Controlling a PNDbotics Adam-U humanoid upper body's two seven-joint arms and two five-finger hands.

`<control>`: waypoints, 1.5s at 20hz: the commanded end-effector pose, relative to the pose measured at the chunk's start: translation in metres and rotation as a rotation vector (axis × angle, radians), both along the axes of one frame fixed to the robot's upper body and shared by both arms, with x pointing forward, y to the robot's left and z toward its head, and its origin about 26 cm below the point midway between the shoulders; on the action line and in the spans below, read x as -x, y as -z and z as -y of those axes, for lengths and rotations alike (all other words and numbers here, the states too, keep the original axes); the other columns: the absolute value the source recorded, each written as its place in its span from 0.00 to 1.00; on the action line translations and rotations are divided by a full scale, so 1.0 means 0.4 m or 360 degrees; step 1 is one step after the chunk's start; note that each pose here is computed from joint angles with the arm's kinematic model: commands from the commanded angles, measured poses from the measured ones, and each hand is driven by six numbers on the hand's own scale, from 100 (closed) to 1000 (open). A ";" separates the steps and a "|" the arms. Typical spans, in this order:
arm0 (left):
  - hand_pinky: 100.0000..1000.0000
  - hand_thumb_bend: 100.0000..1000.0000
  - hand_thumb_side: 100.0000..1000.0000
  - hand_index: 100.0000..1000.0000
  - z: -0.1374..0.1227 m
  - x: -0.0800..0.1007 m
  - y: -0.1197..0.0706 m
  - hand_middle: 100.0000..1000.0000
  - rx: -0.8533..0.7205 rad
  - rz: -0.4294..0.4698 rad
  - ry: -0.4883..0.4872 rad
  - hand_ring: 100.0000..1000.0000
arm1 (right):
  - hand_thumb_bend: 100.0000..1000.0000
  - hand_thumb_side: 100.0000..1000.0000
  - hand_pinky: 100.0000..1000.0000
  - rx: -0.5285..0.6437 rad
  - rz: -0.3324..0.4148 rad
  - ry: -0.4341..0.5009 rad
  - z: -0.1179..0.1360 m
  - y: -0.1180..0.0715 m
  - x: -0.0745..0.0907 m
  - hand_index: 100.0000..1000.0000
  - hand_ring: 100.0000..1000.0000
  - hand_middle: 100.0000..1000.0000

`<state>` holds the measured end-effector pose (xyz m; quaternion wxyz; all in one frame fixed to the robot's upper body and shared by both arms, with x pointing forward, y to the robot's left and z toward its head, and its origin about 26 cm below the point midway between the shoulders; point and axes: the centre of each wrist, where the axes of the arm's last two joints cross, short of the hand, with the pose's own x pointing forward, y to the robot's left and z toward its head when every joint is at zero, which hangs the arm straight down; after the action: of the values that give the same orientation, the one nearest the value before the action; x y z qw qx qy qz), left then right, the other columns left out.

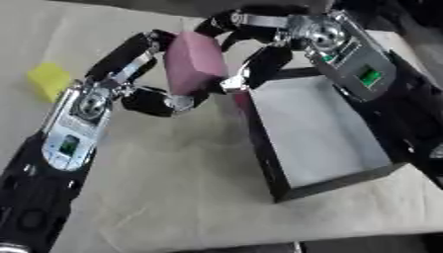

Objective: Pick up the objects with one hand, pass them to the other hand, and then place them into the box on the other side of the table.

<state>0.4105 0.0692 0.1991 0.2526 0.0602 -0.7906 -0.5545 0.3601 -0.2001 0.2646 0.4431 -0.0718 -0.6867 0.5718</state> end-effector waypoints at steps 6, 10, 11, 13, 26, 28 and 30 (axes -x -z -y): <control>0.90 0.00 0.34 0.37 0.033 0.016 -0.032 0.50 0.0011 0.0082 0.0078 0.66 | 0.11 0.10 0.76 -0.0153 0.0004 0.0100 0.020 -0.024 -0.002 0.66 0.80 0.58; 0.90 0.00 0.35 0.38 0.033 0.014 -0.027 0.50 0.0000 0.0073 0.0071 0.66 | 0.00 0.09 0.73 -0.0243 -0.0012 0.0134 0.019 -0.026 0.002 0.62 0.77 0.54; 0.90 0.00 0.35 0.38 0.033 0.013 -0.026 0.50 -0.0001 0.0069 0.0069 0.66 | 0.00 0.09 0.73 -0.0264 -0.0017 0.0141 0.019 -0.026 0.002 0.62 0.77 0.54; 0.90 0.00 0.35 0.38 0.032 0.011 -0.024 0.50 -0.0004 0.0060 0.0061 0.66 | 0.00 0.09 0.73 -0.0296 -0.0028 0.0150 0.018 -0.027 0.004 0.61 0.77 0.53; 0.95 0.00 0.12 0.67 0.028 0.001 -0.009 0.64 -0.0077 0.0068 0.0027 0.75 | 0.00 0.08 0.72 -0.0313 -0.0153 0.0115 0.018 -0.025 0.011 0.55 0.75 0.47; 0.96 0.00 0.18 0.72 0.027 -0.001 -0.010 0.66 -0.0087 0.0094 0.0023 0.77 | 0.01 0.08 0.72 -0.0309 -0.0179 0.0106 0.018 -0.025 0.011 0.54 0.75 0.47; 0.97 0.00 0.38 0.74 0.026 -0.002 -0.010 0.67 -0.0084 0.0109 0.0018 0.78 | 0.03 0.07 0.71 -0.0308 -0.0199 0.0103 0.020 -0.026 0.011 0.54 0.74 0.47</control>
<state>0.4137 0.0676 0.1986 0.2381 0.0804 -0.7843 -0.5672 0.3574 -0.2004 0.2572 0.5198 -0.0036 -0.6948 0.4970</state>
